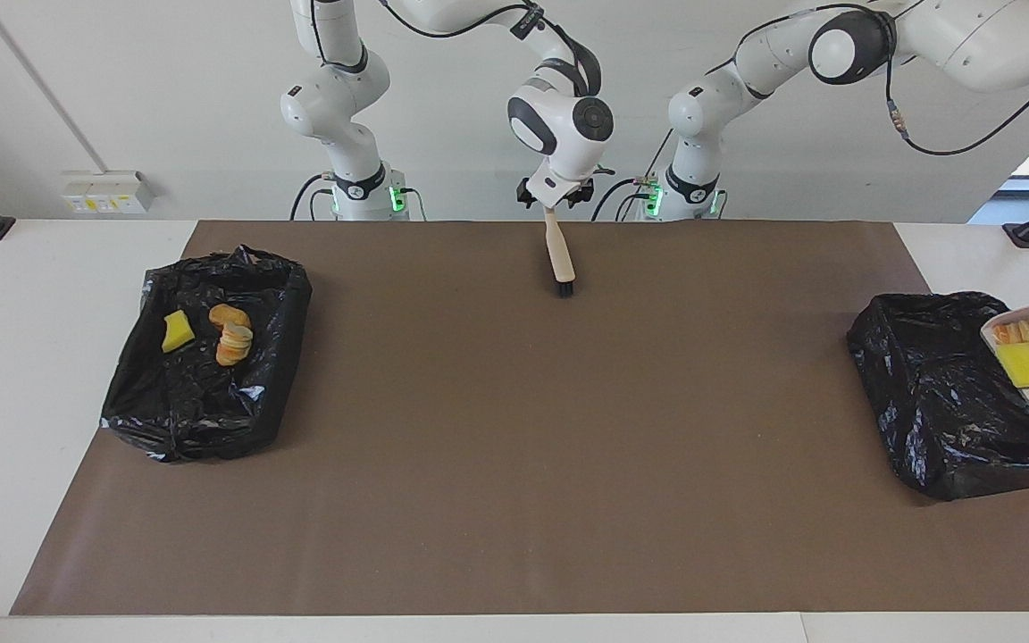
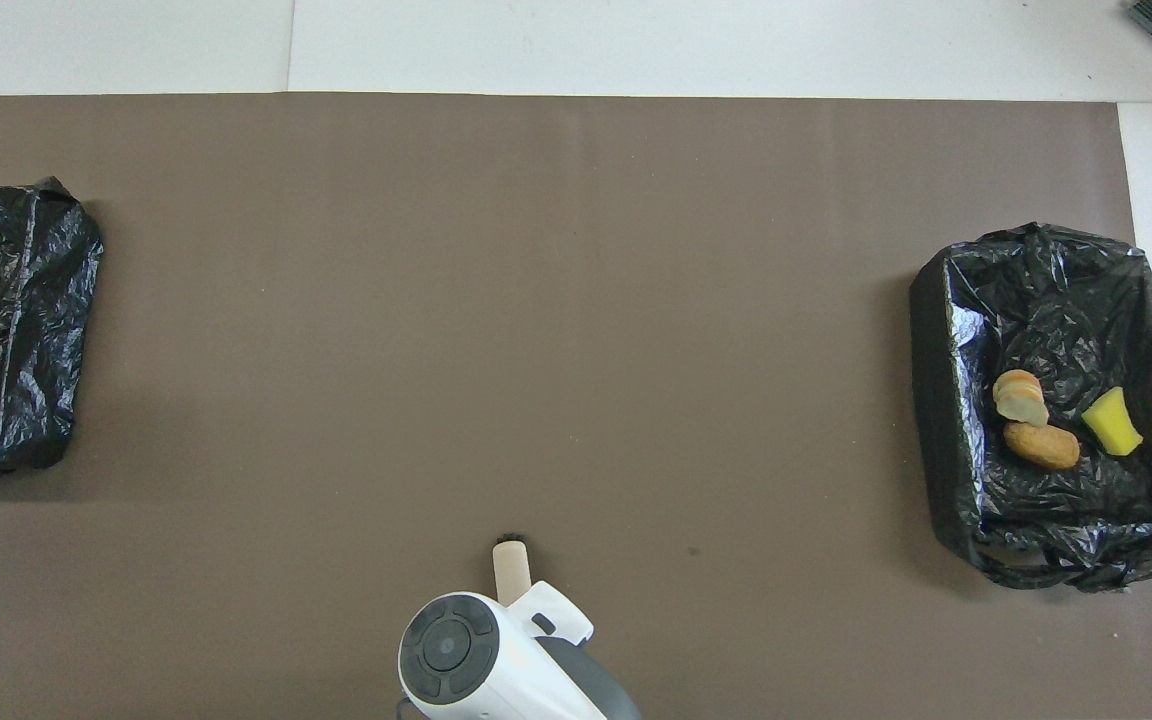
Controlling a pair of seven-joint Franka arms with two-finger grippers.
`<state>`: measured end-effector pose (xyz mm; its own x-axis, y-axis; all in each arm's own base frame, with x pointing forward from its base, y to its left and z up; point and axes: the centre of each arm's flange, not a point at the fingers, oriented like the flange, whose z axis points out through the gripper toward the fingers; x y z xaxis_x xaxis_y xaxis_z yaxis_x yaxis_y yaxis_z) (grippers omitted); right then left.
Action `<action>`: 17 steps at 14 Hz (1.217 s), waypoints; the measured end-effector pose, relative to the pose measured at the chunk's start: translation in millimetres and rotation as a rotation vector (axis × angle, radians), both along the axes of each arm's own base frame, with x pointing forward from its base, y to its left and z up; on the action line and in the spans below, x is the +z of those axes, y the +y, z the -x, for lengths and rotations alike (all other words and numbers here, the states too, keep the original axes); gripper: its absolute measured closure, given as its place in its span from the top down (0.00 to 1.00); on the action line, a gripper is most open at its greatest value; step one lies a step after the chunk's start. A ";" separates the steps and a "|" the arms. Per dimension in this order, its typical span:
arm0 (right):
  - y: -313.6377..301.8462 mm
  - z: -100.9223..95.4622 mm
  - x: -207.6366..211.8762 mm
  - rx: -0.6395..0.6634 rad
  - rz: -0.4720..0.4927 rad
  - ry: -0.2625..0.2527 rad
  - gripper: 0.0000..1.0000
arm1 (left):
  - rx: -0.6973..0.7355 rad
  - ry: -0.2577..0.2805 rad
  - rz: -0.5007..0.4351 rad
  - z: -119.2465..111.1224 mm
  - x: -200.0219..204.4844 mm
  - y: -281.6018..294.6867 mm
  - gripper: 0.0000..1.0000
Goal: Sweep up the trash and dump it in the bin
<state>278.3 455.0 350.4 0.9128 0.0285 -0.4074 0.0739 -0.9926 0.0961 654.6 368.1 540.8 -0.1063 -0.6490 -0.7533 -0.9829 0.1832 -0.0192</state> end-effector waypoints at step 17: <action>-78.1 -108.0 127.1 -0.043 -0.008 -0.148 1.00 | 0.070 -0.070 0.107 -11.3 70.8 -154.0 0.32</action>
<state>386.3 376.9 477.5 0.9634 -0.0092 -0.2680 0.0170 -0.9953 0.0954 665.9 214.1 611.6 -0.0074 -0.7297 -0.6837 -0.9887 0.1077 -0.1043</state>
